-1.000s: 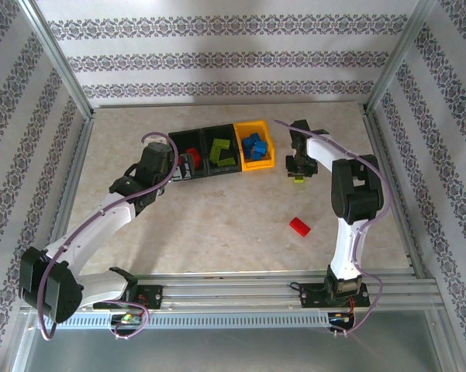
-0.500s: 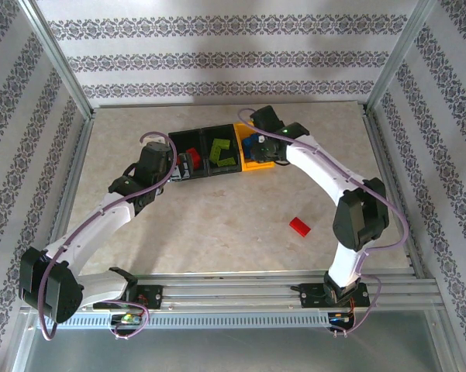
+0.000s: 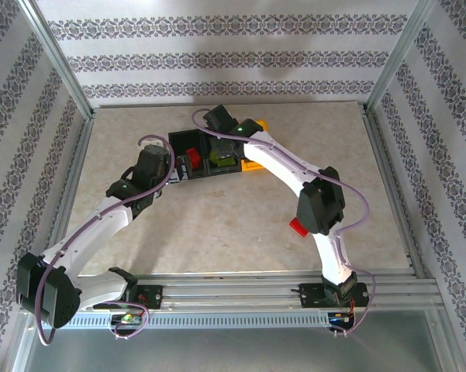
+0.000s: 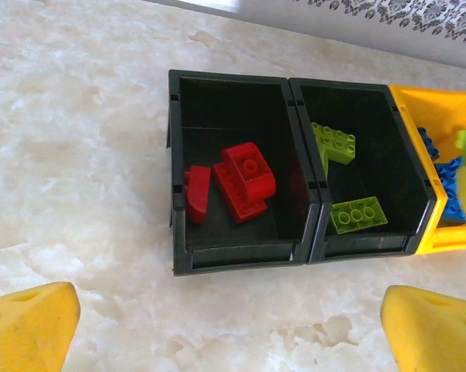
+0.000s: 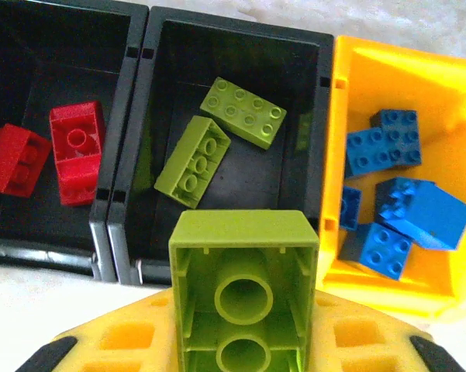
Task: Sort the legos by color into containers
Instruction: Place the lego in the container.
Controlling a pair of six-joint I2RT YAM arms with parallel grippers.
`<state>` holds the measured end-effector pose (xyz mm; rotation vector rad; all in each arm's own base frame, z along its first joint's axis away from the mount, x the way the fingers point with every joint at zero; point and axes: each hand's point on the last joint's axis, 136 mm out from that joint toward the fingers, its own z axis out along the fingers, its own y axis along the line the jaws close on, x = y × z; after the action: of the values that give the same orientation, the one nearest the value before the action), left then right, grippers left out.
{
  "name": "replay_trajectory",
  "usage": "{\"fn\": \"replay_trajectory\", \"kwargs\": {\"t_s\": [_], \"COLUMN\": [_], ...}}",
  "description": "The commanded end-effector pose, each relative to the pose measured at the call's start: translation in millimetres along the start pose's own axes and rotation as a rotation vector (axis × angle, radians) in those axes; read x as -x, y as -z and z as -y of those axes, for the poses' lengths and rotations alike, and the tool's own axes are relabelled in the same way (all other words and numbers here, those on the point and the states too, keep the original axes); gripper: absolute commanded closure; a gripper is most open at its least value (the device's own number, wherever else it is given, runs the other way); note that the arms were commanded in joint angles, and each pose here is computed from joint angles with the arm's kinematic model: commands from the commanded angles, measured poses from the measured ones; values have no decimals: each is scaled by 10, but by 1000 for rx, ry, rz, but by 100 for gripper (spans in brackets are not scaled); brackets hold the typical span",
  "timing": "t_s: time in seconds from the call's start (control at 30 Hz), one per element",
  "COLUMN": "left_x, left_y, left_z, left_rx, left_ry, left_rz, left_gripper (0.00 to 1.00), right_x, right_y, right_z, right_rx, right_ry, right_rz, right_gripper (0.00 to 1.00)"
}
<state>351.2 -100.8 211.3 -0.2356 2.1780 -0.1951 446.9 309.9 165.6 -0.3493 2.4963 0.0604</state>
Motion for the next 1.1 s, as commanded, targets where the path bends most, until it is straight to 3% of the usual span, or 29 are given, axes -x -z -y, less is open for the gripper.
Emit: {"fn": "replay_trajectory", "kwargs": {"t_s": [0.0,0.67,0.97,1.07], "left_x": [7,1,15,10], "left_y": [29,46,42,38], "left_z": [-116,-155,-149,-145], "left_rx": [25,29,26,24], "left_ry": [27,34,39,41], "left_rz": [8,8,9,7], "left_gripper": [0,0,0,0], "right_x": [48,-42,16,69], "right_y": [-135,-885,-840,-777], "right_z": [-8,152,170,150], "right_rx": [-26,-88,-87,-74], "right_ry": [-14,-29,-19,-20], "right_rz": [-7,-79,-65,-52], "right_gripper": [73,70,54,53]}}
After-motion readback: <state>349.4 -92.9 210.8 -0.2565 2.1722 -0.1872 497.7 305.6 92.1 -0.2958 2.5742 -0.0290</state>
